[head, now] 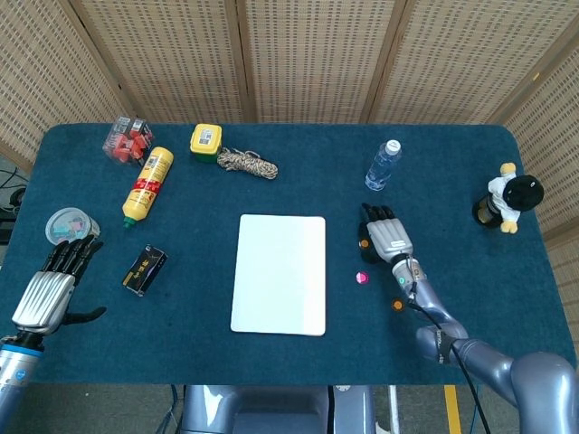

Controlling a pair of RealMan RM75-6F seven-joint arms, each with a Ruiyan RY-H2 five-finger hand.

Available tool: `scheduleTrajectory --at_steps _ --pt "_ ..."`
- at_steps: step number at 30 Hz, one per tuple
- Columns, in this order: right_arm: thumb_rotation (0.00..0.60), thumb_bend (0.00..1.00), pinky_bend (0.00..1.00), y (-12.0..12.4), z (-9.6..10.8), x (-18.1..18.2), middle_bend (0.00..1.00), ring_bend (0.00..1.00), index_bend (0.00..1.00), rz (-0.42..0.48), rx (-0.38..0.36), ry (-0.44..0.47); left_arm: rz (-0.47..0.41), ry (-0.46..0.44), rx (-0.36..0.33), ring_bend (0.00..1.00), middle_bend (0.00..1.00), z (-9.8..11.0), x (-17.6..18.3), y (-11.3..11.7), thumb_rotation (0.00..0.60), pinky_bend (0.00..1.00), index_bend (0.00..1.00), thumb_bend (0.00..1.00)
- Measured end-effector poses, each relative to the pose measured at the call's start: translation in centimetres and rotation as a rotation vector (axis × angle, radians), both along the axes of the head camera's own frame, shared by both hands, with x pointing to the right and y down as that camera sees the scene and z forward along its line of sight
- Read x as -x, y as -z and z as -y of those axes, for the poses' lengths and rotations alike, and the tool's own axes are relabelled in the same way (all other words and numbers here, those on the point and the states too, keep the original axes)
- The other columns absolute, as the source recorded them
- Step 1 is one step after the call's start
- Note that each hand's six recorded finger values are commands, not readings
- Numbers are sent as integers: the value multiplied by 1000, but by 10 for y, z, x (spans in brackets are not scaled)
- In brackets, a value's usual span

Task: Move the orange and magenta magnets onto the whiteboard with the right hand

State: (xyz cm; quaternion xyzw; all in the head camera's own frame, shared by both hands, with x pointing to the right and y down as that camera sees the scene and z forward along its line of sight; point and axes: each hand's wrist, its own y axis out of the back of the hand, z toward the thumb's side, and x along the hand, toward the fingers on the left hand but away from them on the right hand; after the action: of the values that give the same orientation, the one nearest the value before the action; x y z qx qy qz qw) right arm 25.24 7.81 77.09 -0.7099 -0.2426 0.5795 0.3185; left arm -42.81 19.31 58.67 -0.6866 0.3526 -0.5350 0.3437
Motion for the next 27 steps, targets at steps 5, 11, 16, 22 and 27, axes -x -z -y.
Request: scheduleTrajectory --at_steps 5,11,16,22,27 --pt "600 354 0 -2 -1 0 0 0 386 -9 2 2 0 0 0 0 0 0 0 0 600 0 0 0" --pt "600 363 0 -3 -1 2 0 0 492 -12 0 7 -1 1 1 0 0 0 0 0 600 0 0 0" --pt "600 374 1 -1 0 4 0 0 542 0 -3 4 -1 1 2 0 0 0 0 0 600 0 0 0" --pt "600 387 3 2 1 6 0 0 545 13 -13 2 -1 1 2 0 0 0 0 0 600 0 0 0" --pt "600 386 3 13 8 16 0 0 545 49 -30 8 -2 1 5 0 0 0 -1 0 600 0 0 0"
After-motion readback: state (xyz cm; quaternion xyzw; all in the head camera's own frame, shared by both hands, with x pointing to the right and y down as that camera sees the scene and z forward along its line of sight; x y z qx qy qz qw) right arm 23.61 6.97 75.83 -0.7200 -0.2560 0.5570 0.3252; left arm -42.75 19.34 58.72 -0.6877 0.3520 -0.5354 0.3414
